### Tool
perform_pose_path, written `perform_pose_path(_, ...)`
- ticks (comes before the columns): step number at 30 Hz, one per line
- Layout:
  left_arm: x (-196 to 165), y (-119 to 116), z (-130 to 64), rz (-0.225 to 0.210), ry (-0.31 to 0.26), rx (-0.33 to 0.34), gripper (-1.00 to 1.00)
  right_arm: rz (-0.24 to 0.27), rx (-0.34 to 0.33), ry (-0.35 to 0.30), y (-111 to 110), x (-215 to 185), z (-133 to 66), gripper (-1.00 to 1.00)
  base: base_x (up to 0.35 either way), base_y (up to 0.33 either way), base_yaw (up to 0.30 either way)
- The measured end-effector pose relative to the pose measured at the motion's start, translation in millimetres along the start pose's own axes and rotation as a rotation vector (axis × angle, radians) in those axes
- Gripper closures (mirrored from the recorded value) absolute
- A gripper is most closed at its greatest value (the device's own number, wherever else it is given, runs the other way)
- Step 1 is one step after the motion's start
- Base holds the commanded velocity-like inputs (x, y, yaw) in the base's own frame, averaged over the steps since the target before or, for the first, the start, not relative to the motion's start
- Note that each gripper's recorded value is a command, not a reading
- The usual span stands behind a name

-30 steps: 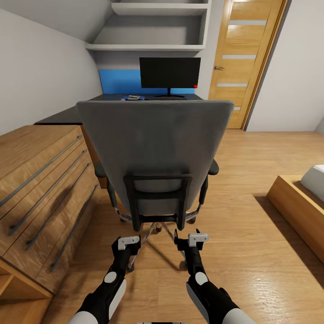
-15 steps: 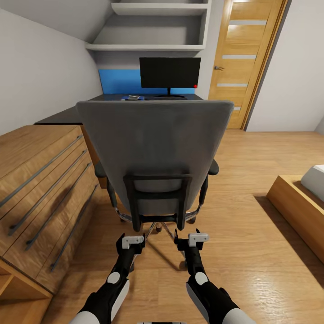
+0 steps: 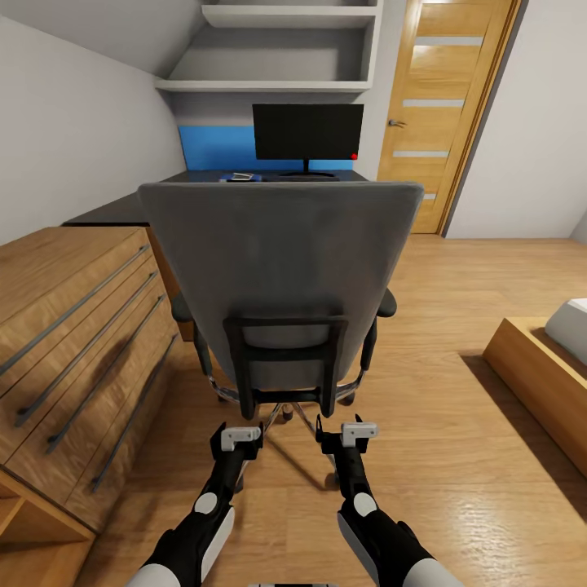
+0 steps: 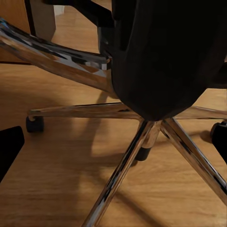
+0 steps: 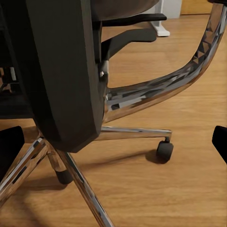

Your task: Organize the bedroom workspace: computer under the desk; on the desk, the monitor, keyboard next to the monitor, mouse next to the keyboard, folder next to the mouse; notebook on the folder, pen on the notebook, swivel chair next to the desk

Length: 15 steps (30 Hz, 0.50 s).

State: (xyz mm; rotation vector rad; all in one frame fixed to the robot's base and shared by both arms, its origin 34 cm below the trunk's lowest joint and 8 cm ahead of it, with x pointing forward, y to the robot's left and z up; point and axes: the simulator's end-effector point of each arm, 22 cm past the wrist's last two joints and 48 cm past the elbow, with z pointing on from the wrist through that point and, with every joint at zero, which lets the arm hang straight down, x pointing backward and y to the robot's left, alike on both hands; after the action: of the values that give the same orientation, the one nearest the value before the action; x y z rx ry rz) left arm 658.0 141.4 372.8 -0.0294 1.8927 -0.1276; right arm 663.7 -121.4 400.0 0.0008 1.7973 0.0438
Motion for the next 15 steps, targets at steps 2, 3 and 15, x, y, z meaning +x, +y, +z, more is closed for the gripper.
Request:
perform_pose_path(2, -0.2, 0.3, 0.1, 0.000, -0.001, 0.000, -1.00, 0.000, 0.000, 0.000, 0.0, 0.0, 0.0, -1.00, 0.020, 0.000, 0.000)
perform_pose_path(3, -0.2, 0.4, 0.0, 0.000, 0.000, 0.000, -1.00, 0.001, 0.000, 0.000, 0.3, -0.1, 0.0, -1.00, 0.057, 0.000, 0.000)
perform_pose_path(15, 1.0, 3.8, -0.1, 0.012, 0.001, 0.002, -1.00, -0.009, -0.010, 0.001, 2.9, 0.2, -0.3, -1.00, 0.146, 0.000, 0.000)
